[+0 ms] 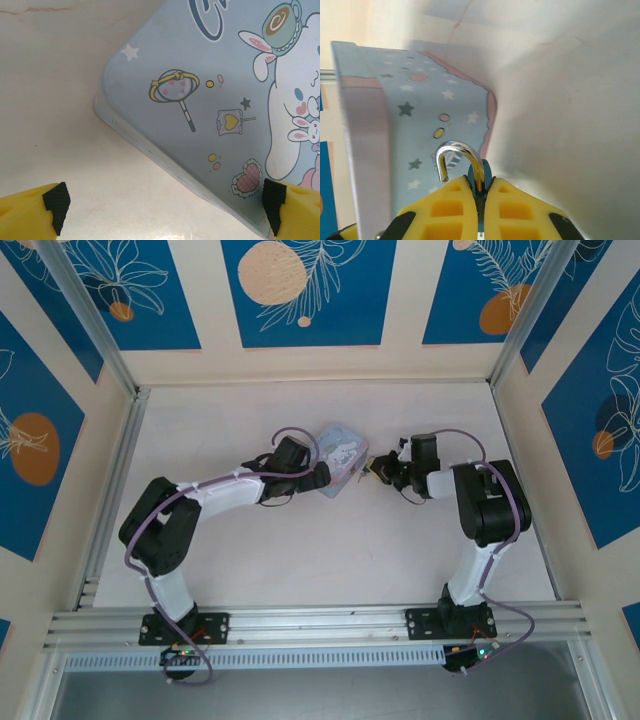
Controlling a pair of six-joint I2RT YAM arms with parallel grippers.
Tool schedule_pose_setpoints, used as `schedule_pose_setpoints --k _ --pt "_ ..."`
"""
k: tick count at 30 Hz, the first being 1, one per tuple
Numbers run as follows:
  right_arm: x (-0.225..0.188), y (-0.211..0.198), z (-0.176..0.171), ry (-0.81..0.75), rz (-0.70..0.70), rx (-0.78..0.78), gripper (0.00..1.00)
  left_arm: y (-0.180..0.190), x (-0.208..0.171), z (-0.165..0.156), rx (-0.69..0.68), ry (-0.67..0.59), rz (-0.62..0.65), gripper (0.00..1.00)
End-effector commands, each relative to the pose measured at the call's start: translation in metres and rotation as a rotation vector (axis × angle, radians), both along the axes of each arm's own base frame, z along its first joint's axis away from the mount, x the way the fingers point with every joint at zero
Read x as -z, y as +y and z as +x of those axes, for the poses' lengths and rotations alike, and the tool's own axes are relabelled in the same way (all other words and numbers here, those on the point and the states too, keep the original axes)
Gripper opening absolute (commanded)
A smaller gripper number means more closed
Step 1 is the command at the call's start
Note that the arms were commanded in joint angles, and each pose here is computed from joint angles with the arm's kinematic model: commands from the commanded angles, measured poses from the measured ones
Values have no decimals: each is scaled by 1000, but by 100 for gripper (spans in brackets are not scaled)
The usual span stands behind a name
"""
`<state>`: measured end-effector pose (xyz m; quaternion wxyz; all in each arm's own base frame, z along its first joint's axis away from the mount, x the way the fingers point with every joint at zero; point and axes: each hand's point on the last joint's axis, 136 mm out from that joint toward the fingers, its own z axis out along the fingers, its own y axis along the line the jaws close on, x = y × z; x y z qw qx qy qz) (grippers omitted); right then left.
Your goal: Unlock a padlock with a key
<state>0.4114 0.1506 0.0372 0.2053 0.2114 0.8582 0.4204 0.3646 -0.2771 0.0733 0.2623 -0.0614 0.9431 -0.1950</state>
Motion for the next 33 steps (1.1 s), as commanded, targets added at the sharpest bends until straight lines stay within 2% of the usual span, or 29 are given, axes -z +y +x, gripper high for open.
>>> schedule_pose_setpoints --k 1,8,17,19,23,29,33 --pt "6 -3 -15 34 -6 -10 0 43 64 -46 4 227 222 99" --pt "0 -1 -59 79 39 2 0 35 38 -39 30 170 182 100" --pt "20 -10 -123 225 17 37 2 36 -9 -38 32 101 144 100" --pt "21 -15 -131 242 1 58 11 39 -19 -41 30 89 136 100" --pt "12 -27 -144 260 -38 103 54 48 -44 -48 20 47 124 100" --pt "-35 -47 -154 196 -119 161 96 72 -86 -57 -6 -42 152 100" --pt "-80 -63 -149 108 -195 203 99 100 -115 -55 -46 -132 236 100"
